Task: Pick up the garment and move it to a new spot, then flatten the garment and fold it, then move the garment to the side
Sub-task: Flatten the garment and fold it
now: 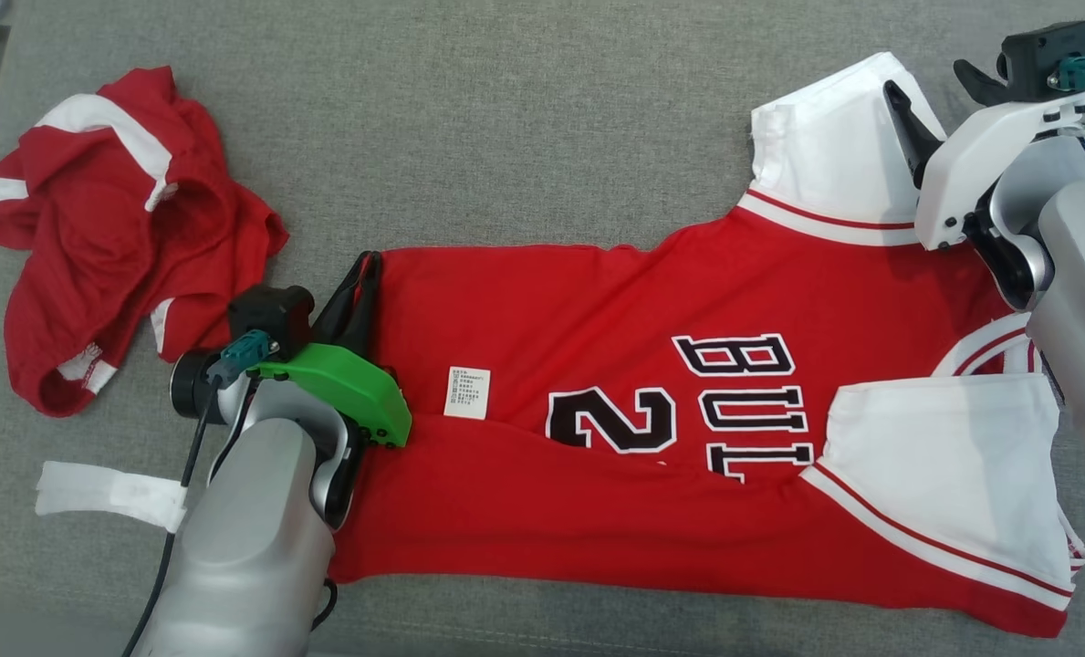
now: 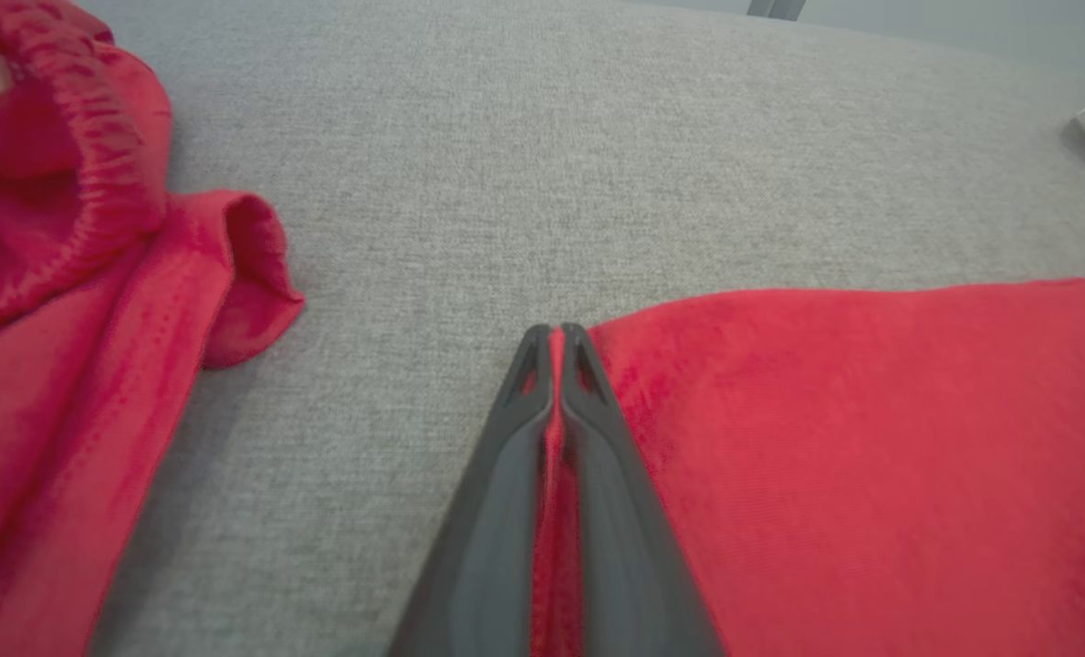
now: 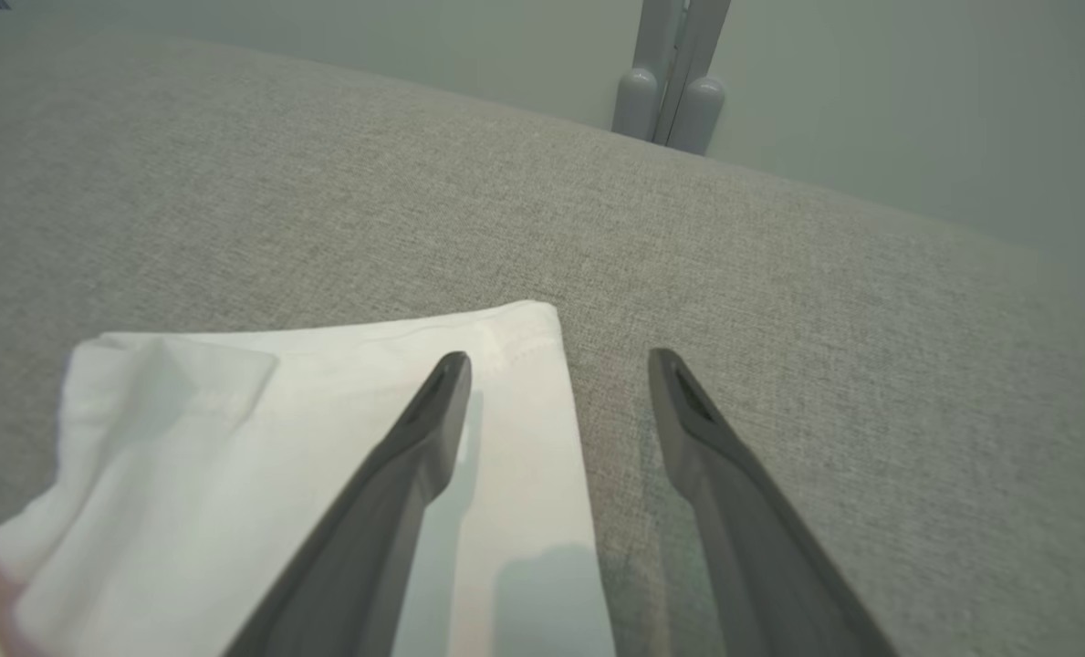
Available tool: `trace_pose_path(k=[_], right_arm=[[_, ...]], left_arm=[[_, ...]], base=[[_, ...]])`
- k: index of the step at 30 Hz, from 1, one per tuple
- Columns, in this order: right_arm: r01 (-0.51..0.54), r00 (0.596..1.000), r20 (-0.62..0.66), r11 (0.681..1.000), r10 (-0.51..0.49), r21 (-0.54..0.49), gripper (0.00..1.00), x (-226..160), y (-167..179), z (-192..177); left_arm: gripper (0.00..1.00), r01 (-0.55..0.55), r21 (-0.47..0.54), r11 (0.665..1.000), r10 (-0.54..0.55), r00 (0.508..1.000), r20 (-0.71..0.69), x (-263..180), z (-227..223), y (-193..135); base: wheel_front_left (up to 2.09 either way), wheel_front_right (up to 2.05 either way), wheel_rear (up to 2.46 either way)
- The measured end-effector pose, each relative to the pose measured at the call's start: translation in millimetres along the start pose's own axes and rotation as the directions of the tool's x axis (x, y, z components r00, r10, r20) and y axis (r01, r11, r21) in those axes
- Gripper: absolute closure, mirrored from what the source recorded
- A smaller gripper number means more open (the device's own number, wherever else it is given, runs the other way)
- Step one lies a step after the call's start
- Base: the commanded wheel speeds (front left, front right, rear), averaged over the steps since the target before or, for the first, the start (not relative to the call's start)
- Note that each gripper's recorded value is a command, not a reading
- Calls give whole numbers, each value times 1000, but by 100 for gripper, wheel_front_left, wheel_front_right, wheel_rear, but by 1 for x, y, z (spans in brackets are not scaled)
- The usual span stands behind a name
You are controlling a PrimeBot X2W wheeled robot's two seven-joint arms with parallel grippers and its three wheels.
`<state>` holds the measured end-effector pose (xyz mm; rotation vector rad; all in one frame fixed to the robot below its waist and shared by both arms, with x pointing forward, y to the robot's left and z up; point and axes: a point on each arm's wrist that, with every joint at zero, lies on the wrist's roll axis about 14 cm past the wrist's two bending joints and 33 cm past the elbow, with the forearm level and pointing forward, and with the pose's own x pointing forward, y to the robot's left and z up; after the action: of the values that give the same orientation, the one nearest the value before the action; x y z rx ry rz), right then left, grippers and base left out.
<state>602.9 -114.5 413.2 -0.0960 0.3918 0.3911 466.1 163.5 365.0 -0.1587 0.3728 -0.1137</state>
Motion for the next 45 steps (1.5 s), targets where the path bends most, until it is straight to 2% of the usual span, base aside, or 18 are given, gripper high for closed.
trace_pose_path(k=[9,10,11,12,14,19,28,34,45], right_arm=[[-20,993,-118,1000,22,21,0,20,11,-24],[-20,991,-131,1000,23,24,4,22,11,-26],[-21,990,-142,999,24,24,18,23,12,-28],[-23,989,-147,999,27,29,40,24,13,-28],[-29,986,-163,999,34,32,100,25,16,-30],[-47,986,-160,998,53,41,100,26,24,-27],[-47,999,8,999,47,23,100,14,20,5],[-44,990,139,998,39,37,100,-17,19,22],[-21,975,224,996,1,89,100,-82,9,24]], left_arm=[[100,15,-13,1000,-15,1000,3,3,1,-2],[100,17,-15,1000,-17,1000,4,3,1,-3],[100,18,-15,1000,-18,1000,5,2,1,-3],[100,19,-17,1000,-19,1000,6,2,2,-3],[100,22,-19,1000,-22,1000,8,1,2,-4],[100,22,-26,999,-21,1000,20,1,6,-4],[100,35,-28,999,-33,997,77,-4,24,-11],[100,23,-23,999,-21,995,95,-22,29,-9],[100,22,0,1000,-22,989,147,-45,44,-7]], base=[[0,0,0],[0,0,0],[0,0,0],[0,0,0],[0,0,0],[0,0,0],[0,0,0],[0,0,0],[0,0,0]])
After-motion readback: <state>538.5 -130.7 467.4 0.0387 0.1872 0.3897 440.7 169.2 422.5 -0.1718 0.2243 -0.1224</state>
